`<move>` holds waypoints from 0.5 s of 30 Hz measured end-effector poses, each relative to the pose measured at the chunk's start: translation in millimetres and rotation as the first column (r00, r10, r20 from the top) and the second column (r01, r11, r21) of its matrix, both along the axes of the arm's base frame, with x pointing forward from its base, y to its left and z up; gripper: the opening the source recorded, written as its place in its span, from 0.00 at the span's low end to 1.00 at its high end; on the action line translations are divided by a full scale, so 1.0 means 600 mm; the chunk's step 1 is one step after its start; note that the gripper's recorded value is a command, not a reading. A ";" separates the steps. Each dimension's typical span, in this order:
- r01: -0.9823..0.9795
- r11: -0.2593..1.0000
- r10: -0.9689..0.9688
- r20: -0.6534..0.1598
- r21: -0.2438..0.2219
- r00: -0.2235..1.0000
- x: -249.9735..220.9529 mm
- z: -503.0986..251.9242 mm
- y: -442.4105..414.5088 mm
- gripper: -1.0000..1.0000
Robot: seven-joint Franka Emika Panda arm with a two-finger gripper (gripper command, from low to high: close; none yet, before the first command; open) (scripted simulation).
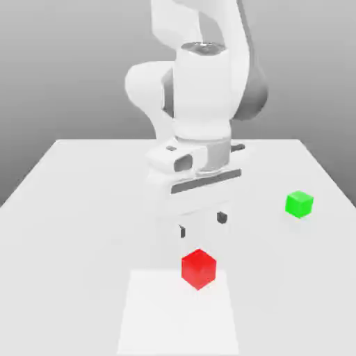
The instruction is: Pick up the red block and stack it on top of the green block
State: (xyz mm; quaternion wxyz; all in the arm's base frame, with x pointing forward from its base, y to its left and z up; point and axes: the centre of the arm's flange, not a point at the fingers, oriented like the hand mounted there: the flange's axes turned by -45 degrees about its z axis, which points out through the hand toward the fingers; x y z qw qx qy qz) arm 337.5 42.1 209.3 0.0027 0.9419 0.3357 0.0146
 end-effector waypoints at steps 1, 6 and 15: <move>-0.018 1.000 0.018 -0.014 -0.002 1.000 -0.007 -0.026 0.003 0.50; -0.027 1.000 0.026 -0.029 -0.005 0.999 -0.018 -0.103 0.000 0.00; -0.026 1.000 0.026 -0.030 -0.005 0.999 -0.017 -0.086 0.001 0.00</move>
